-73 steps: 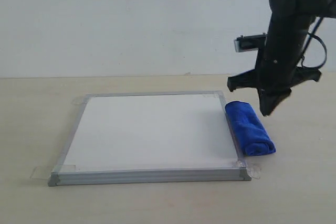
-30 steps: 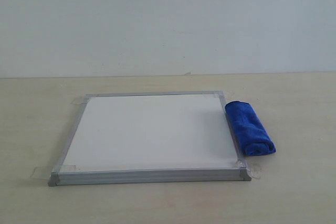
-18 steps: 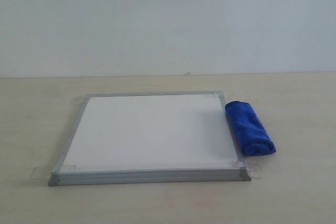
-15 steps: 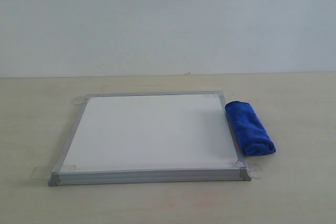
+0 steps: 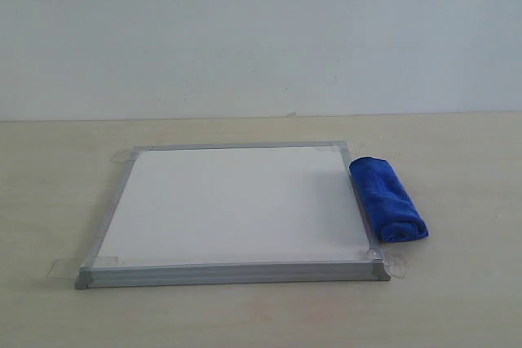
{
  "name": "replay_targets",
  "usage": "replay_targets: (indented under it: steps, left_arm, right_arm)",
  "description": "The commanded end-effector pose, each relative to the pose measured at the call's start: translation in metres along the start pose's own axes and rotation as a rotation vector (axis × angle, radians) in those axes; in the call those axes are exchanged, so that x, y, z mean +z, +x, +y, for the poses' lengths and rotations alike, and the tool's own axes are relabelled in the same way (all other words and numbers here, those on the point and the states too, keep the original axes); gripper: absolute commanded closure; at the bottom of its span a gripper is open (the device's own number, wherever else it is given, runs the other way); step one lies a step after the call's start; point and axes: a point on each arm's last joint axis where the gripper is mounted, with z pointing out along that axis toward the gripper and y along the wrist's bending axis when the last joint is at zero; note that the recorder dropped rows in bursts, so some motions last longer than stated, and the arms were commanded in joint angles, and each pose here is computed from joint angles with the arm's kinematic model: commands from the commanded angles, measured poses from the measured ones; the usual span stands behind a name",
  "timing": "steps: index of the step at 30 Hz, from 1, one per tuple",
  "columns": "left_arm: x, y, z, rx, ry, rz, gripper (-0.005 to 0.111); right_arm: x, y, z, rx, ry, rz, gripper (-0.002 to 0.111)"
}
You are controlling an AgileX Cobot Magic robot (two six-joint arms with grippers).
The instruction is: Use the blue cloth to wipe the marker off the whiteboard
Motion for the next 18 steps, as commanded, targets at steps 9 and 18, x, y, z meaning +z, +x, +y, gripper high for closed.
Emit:
replay_targets:
  steps: [9, 18]
  left_arm:
    - [0.0002, 0.0012, 0.0001, -0.009, -0.002, 0.002, 0.103]
    - [0.0002, 0.0012, 0.0001, -0.009, -0.002, 0.002, 0.103]
  right_arm:
    - [-0.0011, 0.0127, -0.0014, -0.078, 0.006, 0.120, 0.108]
    - [-0.0013, 0.0133, 0.0021, -0.107, -0.059, 0.128, 0.108]
